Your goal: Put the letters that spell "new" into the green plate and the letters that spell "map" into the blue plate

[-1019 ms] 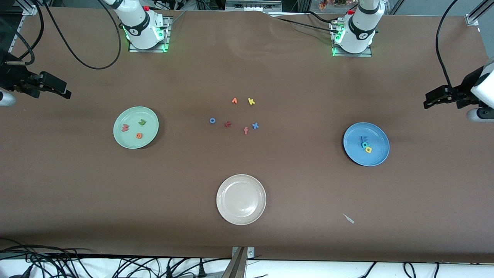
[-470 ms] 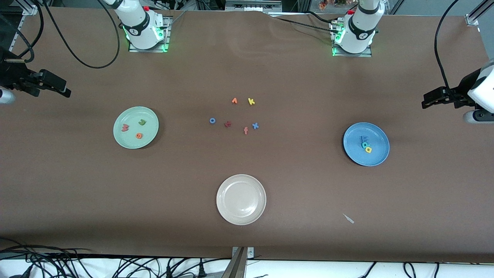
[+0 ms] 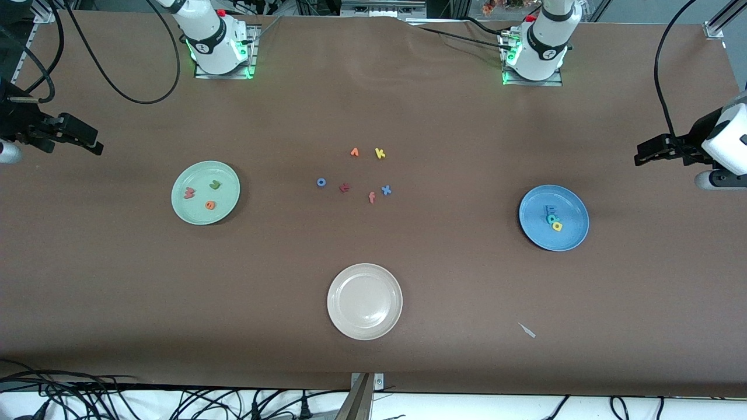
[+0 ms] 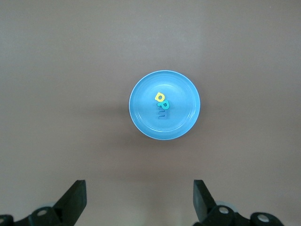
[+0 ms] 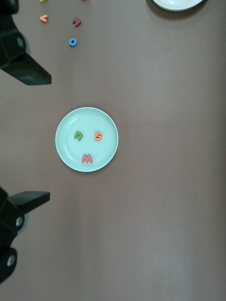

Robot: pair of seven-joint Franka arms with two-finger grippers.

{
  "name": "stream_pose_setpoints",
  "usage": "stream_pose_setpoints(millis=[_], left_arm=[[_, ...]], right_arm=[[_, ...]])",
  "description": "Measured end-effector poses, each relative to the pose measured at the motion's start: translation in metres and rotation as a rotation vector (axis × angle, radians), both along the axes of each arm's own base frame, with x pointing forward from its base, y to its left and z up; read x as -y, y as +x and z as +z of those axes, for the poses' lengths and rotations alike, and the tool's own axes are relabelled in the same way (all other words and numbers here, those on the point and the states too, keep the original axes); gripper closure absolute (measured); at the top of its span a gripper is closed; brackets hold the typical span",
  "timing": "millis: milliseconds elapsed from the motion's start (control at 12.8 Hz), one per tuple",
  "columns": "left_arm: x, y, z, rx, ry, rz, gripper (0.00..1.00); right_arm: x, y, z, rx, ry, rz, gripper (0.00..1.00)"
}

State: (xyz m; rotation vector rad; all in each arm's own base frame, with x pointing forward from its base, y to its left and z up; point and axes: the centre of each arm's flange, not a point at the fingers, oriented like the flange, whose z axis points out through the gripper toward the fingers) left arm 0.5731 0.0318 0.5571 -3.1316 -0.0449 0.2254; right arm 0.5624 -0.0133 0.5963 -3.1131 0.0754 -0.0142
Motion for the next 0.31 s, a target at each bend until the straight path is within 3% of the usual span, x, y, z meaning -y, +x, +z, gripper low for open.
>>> stream_pose_setpoints(millis=[314], left_arm=[[0.0009,0.0002,-0.0007,-0.002,0.0,-0.002,0.0]], right_arm=[[-0.0013,-0.0003,-0.003,-0.006,0.0,0.005,0.0]])
